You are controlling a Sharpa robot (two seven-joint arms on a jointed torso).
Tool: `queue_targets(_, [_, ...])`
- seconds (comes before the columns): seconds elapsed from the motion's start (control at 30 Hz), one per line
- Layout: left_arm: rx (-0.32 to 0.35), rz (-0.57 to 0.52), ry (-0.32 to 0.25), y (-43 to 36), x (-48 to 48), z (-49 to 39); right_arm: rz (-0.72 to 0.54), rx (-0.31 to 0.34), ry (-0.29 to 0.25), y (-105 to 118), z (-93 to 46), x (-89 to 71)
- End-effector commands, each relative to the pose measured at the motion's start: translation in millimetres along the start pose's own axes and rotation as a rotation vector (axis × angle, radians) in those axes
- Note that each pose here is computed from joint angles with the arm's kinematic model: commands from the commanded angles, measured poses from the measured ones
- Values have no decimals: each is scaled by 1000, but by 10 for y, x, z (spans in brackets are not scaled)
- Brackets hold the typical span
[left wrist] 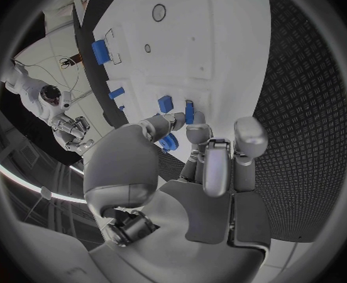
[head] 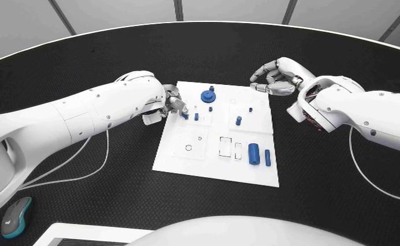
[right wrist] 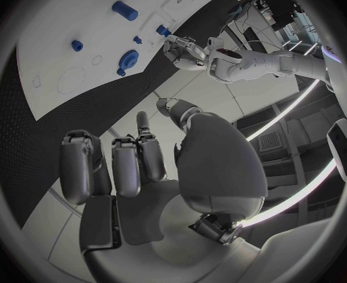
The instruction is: Assemble the parts on the task board
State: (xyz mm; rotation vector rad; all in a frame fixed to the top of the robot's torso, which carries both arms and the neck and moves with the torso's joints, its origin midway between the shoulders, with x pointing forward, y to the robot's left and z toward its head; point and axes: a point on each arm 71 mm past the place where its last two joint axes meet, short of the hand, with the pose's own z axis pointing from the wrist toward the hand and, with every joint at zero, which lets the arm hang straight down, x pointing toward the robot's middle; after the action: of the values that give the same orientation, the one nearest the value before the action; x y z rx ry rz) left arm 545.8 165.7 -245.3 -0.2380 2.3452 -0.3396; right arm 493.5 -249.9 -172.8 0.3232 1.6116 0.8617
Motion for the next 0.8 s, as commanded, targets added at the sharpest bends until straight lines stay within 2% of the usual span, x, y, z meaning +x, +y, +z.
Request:
queue_targets(0.03, [2,2,-1,-10,3,2,0,0,0,0,-1,0])
queue_targets(0.5, [-1,24,32,-31,37,5,0,2,0,-4,-8,-5])
queue_targets(0.8, [-2,25,32,-42,42,5,0,1,0,-2,-8,-4])
